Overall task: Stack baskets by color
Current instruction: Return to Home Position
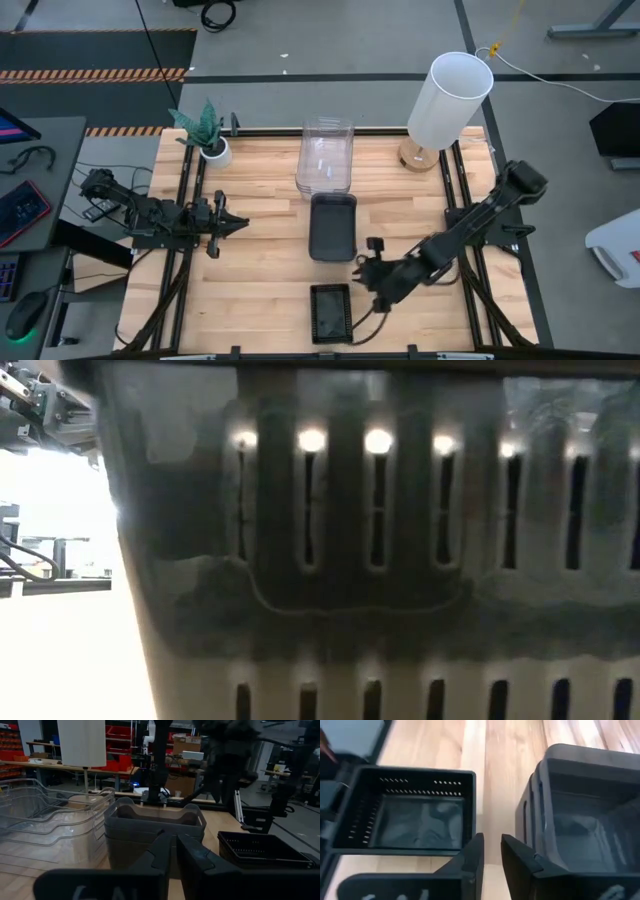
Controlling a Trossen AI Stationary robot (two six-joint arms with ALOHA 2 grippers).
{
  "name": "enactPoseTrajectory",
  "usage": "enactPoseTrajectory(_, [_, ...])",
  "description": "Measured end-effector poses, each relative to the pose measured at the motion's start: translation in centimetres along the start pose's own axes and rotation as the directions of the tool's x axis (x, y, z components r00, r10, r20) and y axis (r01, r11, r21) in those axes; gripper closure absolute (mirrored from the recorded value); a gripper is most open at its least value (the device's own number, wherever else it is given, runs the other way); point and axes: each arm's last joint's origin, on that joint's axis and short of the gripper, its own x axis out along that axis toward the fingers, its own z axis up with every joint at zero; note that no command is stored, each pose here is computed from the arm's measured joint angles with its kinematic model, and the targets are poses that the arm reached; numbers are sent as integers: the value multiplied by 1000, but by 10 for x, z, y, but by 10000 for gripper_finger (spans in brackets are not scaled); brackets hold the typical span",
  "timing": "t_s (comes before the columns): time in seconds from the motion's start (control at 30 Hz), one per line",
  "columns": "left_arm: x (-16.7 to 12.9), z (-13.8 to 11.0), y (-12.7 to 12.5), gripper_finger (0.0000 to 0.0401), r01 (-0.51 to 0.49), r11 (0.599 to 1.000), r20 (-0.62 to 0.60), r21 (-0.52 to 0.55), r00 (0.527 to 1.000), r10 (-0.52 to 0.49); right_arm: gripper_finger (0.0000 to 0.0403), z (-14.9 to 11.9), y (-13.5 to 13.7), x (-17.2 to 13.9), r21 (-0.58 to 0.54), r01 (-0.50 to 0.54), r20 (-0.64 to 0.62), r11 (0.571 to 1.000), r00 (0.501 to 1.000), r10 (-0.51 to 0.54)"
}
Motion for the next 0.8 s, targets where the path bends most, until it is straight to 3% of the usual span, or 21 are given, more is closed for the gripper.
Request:
enactPoseTrajectory(0.3, [0, 0, 0, 373, 0, 1000, 0, 0, 1000, 0, 377, -48, -37, -33, 139, -116, 233, 983, 969, 82])
enactPoseTrajectory(0.53, [0, 0, 0, 378, 0, 1000, 0, 0, 1000, 0, 397, -83, -54, -51, 181, -215, 400, 960, 908, 128])
enactPoseTrajectory(0.8, [0, 0, 0, 366, 0, 1000, 0, 0, 1000, 0, 397, -129, -70, -47, 256, -373, 550, 892, 815, 183])
